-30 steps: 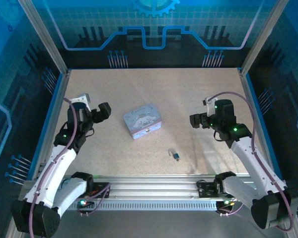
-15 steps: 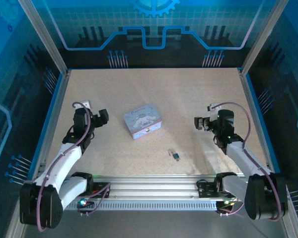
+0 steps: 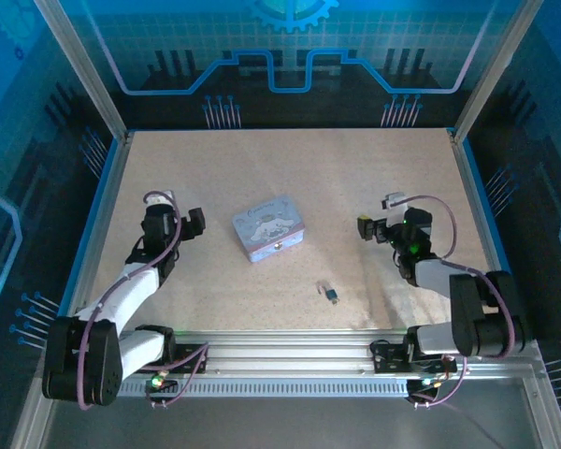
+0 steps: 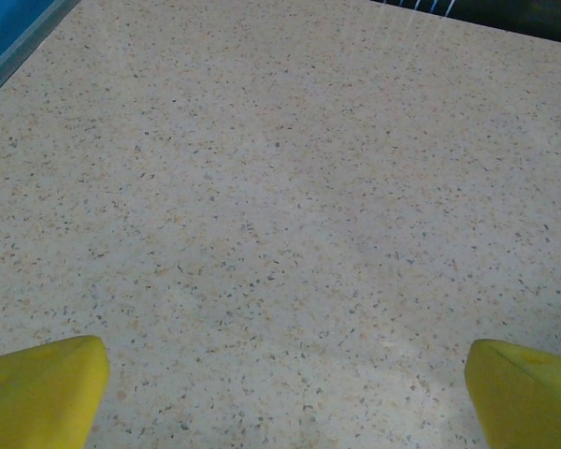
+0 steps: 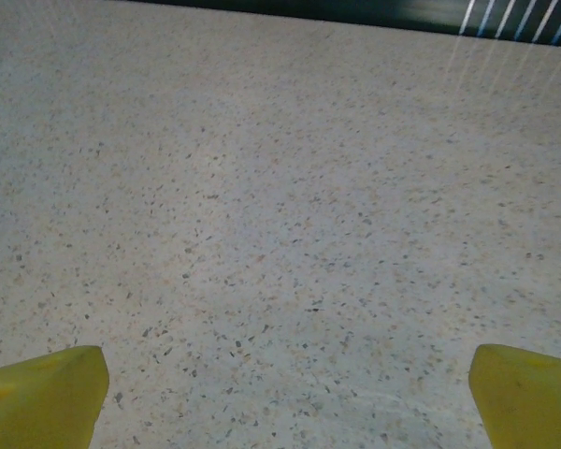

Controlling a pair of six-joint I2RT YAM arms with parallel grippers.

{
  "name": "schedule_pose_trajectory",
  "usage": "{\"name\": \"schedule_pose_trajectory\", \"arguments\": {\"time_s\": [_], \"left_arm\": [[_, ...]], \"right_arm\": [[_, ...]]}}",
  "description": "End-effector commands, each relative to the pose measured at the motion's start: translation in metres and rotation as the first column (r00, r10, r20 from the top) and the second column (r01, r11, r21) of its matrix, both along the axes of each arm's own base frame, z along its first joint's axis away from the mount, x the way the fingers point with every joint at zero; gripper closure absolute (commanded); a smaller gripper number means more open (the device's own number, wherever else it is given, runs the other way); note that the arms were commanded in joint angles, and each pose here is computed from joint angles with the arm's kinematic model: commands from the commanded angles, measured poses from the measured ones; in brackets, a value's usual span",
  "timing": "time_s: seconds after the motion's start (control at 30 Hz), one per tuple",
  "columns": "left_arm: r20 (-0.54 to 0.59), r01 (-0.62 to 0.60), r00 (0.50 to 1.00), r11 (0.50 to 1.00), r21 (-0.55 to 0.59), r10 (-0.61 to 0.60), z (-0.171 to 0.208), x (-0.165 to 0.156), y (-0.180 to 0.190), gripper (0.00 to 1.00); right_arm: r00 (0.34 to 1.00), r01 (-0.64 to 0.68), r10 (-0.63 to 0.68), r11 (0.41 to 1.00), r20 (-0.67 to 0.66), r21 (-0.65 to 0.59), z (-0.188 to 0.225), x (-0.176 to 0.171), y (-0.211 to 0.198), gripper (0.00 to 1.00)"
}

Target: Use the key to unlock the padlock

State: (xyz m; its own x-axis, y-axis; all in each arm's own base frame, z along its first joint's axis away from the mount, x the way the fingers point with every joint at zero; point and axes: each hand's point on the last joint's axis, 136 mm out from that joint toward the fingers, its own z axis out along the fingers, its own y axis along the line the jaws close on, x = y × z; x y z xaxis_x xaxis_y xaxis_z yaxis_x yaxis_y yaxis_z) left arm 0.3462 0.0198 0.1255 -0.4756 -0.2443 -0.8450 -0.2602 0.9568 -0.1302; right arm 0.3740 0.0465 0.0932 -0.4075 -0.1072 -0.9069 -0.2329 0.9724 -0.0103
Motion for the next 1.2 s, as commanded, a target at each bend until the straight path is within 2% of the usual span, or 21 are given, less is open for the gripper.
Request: {"name": "schedule_pose_trajectory", "arguments": {"time_s": [0.0, 0.2, 0.37, 0.47, 0.6, 0.77, 1.17], "left_arm": [[0.026, 0.001, 1.0, 1.0, 0.014, -0.001, -0.003, 0.005, 0.004, 0.01], [0.015, 0.005, 1.0, 1.0, 0.02, -0.006, -0.012, 0.01, 0.004, 0.01], [0.006, 0.002, 1.0, 1.0, 0.022, -0.002, -0.019, 0.012, 0.005, 0.01], [0.017, 0.006, 1.0, 0.999, 0.032, -0.006, -0.022, 0.014, 0.005, 0.01], [0.08, 0.057, 0.995, 0.996, 0.063, -0.062, -0.017, 0.023, 0.0, 0.01], [0.211, 0.109, 0.969, 0.989, 0.098, -0.128, -0.004, 0.036, -0.009, 0.01], [0.309, 0.161, 0.931, 0.979, 0.129, -0.194, -0.02, 0.034, -0.019, 0.01]], "right_arm": [[0.993, -0.065, 0.065, 0.998, 0.103, -0.009, 0.01, 0.01, 0.006, 0.0], [0.993, -0.086, 0.087, 0.996, 0.077, -0.005, 0.005, 0.013, 0.009, 0.0], [0.998, 0.041, -0.042, 0.999, 0.039, 0.014, 0.002, 0.021, -0.012, 0.0], [0.998, 0.056, -0.056, 0.998, 0.035, -0.003, 0.001, 0.022, -0.012, 0.0], [0.998, 0.058, -0.057, 0.998, 0.036, -0.007, 0.001, 0.022, -0.012, 0.0], [0.998, 0.058, -0.058, 0.998, 0.036, -0.007, 0.001, 0.022, -0.012, 0.0], [0.998, 0.059, -0.059, 0.998, 0.036, -0.008, 0.001, 0.022, -0.012, 0.0]]}}
